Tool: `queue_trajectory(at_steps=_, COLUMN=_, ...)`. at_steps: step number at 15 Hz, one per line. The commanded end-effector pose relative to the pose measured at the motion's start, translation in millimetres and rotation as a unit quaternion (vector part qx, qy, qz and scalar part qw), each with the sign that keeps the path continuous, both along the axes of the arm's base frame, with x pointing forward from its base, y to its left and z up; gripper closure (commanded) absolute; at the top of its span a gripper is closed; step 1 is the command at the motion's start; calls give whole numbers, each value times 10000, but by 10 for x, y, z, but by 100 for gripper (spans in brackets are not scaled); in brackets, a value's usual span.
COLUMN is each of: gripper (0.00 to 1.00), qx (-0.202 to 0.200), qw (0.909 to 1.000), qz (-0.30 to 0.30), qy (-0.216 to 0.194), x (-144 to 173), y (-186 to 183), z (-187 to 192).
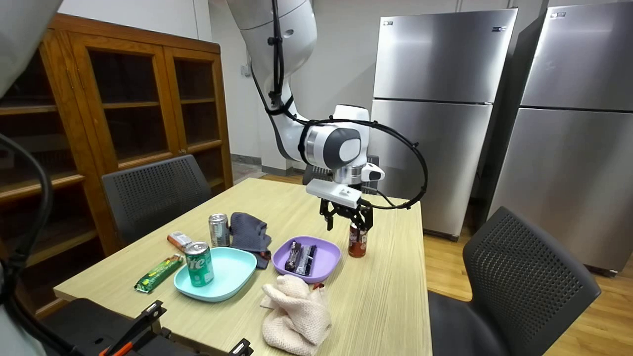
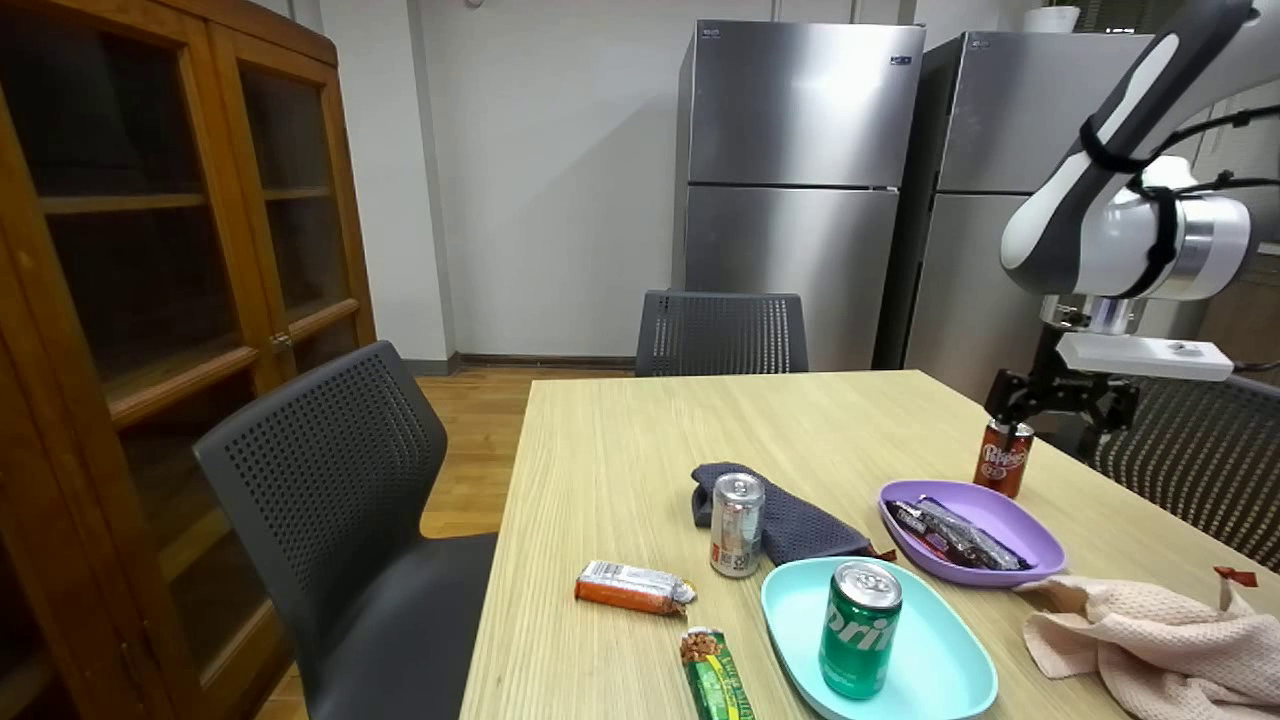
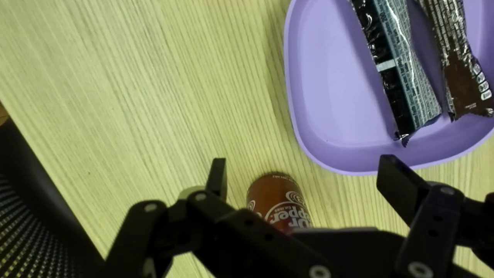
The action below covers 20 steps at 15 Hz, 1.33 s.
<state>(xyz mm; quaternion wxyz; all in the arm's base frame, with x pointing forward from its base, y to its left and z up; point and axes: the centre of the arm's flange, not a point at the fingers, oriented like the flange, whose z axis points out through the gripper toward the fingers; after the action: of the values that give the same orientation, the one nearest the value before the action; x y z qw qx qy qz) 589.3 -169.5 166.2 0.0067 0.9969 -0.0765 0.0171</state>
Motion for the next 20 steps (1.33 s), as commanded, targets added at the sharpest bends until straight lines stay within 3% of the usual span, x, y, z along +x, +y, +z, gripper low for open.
queue_trajectory(at_steps=1, gripper=0, qx=40, qw=9997, qz=-207, qy=-104, x=280, y=-54, z=-44)
queue_trajectory(at_steps=9, gripper=0, qx=31, qw=9984, qz=-520, qy=-202, x=648, y=-157, z=-237)
queue_trajectory(at_steps=20, gripper=0, qx=63, qw=9981, qz=-512, qy=-332, x=853, y=-194, z=-338)
